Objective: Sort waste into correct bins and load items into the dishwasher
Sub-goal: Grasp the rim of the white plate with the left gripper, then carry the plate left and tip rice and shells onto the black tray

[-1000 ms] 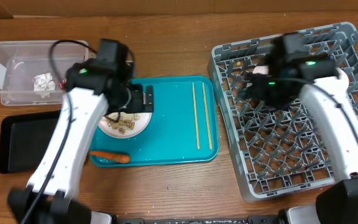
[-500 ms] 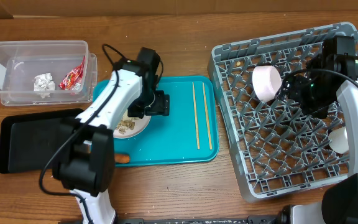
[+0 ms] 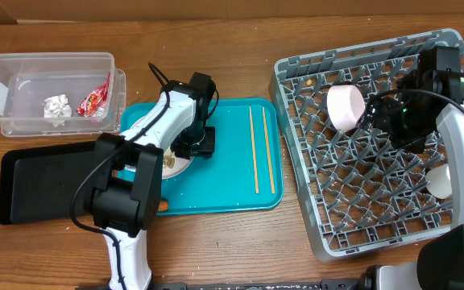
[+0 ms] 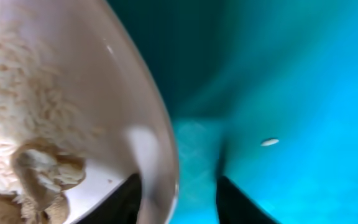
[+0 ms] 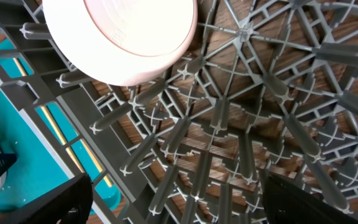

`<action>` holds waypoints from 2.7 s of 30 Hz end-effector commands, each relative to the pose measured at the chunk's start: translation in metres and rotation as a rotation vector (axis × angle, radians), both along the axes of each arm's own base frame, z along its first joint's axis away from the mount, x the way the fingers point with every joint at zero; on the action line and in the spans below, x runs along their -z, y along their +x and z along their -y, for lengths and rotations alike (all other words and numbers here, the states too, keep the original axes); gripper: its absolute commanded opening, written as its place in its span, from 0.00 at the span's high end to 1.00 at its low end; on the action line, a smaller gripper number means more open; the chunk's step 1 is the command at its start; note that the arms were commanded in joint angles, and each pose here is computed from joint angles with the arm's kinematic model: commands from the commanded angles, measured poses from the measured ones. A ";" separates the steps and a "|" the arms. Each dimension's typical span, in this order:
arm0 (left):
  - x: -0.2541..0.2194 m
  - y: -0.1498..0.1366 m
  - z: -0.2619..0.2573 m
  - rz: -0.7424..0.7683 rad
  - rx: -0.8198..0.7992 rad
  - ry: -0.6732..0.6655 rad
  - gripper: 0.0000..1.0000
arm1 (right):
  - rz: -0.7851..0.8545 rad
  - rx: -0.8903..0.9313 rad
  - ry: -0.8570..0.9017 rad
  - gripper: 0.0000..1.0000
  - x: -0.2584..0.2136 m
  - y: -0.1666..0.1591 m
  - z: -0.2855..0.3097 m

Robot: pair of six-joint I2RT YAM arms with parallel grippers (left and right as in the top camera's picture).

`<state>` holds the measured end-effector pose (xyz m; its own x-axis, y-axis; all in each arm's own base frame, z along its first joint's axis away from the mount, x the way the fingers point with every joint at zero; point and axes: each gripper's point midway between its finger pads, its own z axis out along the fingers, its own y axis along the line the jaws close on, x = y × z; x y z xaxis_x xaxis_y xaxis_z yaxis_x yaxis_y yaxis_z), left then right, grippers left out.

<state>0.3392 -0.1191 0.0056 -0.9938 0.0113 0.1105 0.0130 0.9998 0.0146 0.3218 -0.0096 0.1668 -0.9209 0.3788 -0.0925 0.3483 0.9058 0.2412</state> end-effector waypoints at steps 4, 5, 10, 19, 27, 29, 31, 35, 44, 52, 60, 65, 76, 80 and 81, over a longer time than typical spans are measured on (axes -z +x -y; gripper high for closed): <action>0.016 -0.003 -0.010 -0.019 0.016 0.089 0.91 | 0.032 -0.008 -0.009 0.11 -0.009 -0.002 0.001; 0.016 -0.003 -0.011 -0.017 0.018 0.095 0.96 | 0.032 -0.008 -0.009 0.11 -0.009 -0.002 0.001; 0.015 -0.004 -0.012 -0.026 0.032 0.094 0.96 | 0.032 -0.008 -0.009 0.11 -0.009 -0.002 0.001; -0.007 0.022 -0.019 0.056 0.040 0.162 0.96 | 0.029 -0.009 -0.009 0.11 -0.009 -0.003 0.000; -0.045 0.041 -0.015 0.100 0.036 0.164 0.96 | 0.026 -0.009 -0.008 0.11 -0.009 -0.004 0.000; -0.053 0.043 -0.014 0.102 0.029 0.164 0.96 | 0.026 -0.009 -0.009 0.11 -0.009 -0.004 0.000; -0.058 0.042 -0.015 0.098 0.024 0.169 0.96 | 0.026 -0.009 -0.009 0.11 -0.009 -0.004 0.000; -0.065 0.035 -0.023 0.076 -0.015 0.216 0.96 | 0.026 -0.009 -0.009 0.11 -0.009 -0.004 0.000; -0.072 0.017 -0.033 0.018 -0.070 0.265 0.96 | 0.026 -0.009 -0.009 0.11 -0.009 -0.004 0.000; -0.109 0.004 -0.046 0.061 -0.125 0.313 0.96 | 0.026 -0.009 -0.009 0.11 -0.009 -0.004 0.000; -0.159 -0.017 -0.054 0.134 -0.170 0.288 0.96 | 0.023 -0.012 -0.009 0.11 -0.009 -0.005 0.000; -0.180 -0.032 -0.064 0.178 -0.200 0.296 0.96 | 0.023 -0.016 -0.010 0.11 -0.009 -0.005 0.000; -0.168 -0.065 -0.100 0.200 -0.262 0.239 0.96 | 0.021 -0.019 -0.010 0.11 -0.009 -0.005 0.000; -0.153 -0.062 -0.106 0.191 -0.247 0.134 0.96 | 0.017 -0.019 -0.009 0.11 -0.008 -0.006 0.000; -0.150 -0.061 -0.108 0.187 -0.243 0.115 0.96 | 0.017 -0.020 -0.009 0.11 -0.008 -0.006 0.000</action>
<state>0.2813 -0.0134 0.1586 -0.9548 -0.2761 -0.1104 -0.2919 0.9409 0.1716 0.3176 -0.0091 0.1662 -0.9272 0.3662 -0.0789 0.3395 0.9105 0.2360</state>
